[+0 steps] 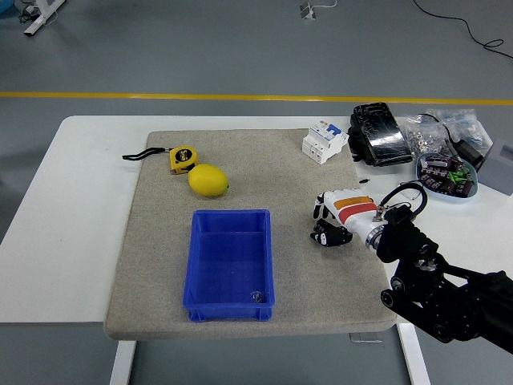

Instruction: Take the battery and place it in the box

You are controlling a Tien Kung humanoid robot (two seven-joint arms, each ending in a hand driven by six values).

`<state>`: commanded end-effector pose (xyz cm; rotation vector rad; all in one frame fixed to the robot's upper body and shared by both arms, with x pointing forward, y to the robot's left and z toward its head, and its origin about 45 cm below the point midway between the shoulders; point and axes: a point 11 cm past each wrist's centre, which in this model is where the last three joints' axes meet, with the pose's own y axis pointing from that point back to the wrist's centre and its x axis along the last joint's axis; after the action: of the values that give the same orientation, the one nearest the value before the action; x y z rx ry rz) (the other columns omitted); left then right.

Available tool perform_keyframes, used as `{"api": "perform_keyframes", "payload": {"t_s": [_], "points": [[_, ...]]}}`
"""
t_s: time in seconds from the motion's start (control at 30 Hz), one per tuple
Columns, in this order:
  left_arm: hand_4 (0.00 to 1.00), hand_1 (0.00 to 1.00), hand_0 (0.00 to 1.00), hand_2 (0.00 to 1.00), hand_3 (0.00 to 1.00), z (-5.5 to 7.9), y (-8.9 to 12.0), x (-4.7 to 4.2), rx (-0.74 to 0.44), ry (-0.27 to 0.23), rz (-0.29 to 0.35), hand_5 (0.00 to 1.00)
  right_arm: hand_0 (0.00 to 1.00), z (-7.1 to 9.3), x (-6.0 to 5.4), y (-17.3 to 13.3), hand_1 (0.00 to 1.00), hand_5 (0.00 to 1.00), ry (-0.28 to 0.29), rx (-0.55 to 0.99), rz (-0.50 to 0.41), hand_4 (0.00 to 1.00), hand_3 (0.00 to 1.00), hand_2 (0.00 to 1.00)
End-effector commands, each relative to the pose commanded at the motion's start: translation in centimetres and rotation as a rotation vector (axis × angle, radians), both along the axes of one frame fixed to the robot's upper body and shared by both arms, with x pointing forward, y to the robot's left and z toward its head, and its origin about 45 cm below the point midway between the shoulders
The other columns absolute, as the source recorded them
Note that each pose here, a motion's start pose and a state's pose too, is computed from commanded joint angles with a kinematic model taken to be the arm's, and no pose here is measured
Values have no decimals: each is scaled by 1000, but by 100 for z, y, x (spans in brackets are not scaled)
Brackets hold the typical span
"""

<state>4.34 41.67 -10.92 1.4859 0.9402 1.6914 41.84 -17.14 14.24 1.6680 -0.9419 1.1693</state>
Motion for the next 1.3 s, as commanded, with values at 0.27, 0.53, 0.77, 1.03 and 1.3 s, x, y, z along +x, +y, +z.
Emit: {"api": "perform_keyframes", "payload": {"t_s": [0.27, 0.53, 0.77, 1.03, 1.3], "points": [[641, 572, 600, 651, 586, -4, -4, -27, -1, 7, 0, 591, 274, -63, -52, -32, 390, 247, 21, 3, -5, 838, 494, 452], [641, 570, 599, 652, 587, -6, -7, -31, -1, 9, -2, 591, 207, -106, -69, -102, 356, 246, 26, 7, -25, 814, 453, 427], [641, 570, 602, 651, 587, -7, -9, -33, -2, 11, -4, 591, 181, -116, -79, -91, 340, 249, 27, 17, -24, 794, 441, 416], [641, 570, 599, 651, 587, -7, -8, -37, -1, 13, -6, 591, 117, -87, -74, -65, 326, 250, 20, 44, -18, 756, 434, 405], [642, 570, 602, 653, 587, -8, -14, -34, -2, 14, -7, 593, 114, -97, -79, -73, 321, 234, 25, 60, -22, 714, 432, 405]]}}
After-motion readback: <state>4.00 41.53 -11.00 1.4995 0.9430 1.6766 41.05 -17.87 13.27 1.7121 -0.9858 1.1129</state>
